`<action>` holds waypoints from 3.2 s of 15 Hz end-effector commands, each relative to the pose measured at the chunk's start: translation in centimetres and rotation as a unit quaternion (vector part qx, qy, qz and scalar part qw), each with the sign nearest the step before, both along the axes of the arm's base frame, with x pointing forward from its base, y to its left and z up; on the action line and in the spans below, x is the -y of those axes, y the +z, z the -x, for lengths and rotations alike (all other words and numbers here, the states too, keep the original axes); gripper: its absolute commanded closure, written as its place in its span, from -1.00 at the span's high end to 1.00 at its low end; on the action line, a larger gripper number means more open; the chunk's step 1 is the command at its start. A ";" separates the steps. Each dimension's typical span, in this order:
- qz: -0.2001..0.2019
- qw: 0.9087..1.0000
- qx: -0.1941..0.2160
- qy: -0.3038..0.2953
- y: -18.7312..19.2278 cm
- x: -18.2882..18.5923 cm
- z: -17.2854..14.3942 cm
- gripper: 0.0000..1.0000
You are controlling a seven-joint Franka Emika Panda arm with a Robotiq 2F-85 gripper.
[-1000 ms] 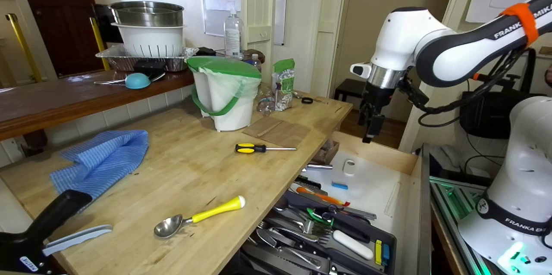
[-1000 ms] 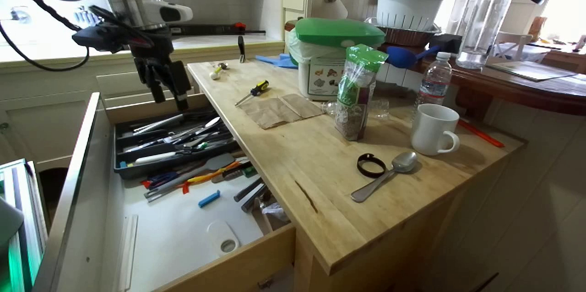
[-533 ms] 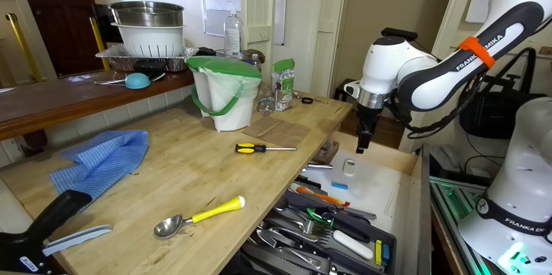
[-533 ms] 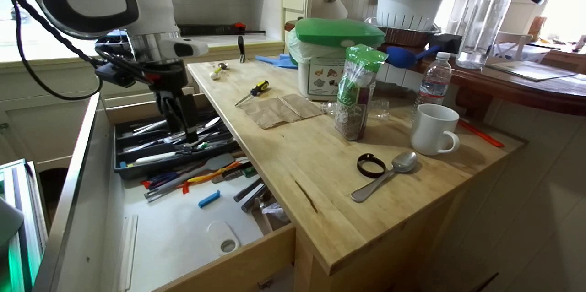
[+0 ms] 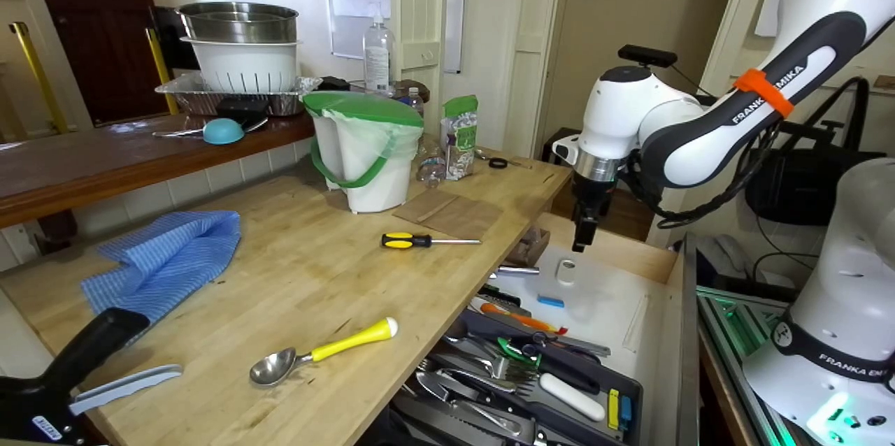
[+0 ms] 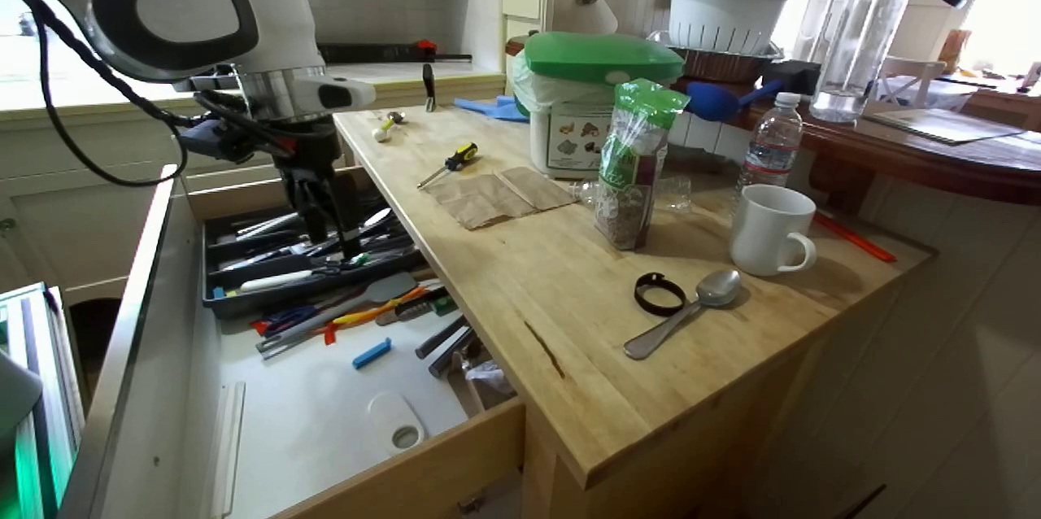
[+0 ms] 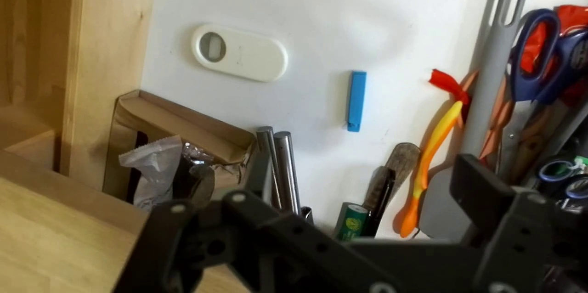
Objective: Move the blue object to the top of the drawers
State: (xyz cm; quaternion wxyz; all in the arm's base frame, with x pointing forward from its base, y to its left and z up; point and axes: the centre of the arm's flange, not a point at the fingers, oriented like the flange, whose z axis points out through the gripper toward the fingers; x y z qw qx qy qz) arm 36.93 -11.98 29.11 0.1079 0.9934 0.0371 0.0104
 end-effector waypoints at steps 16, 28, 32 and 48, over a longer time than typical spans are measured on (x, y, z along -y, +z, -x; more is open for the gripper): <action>-0.010 1.000 -0.007 0.013 -11.3 1.2 3.0 1.00; -0.078 0.995 0.042 0.037 -16.4 2.7 2.4 1.00; -0.095 0.995 0.034 0.015 -18.1 4.0 1.7 1.00; -0.109 0.993 0.041 -0.004 -18.9 3.8 -0.9 0.46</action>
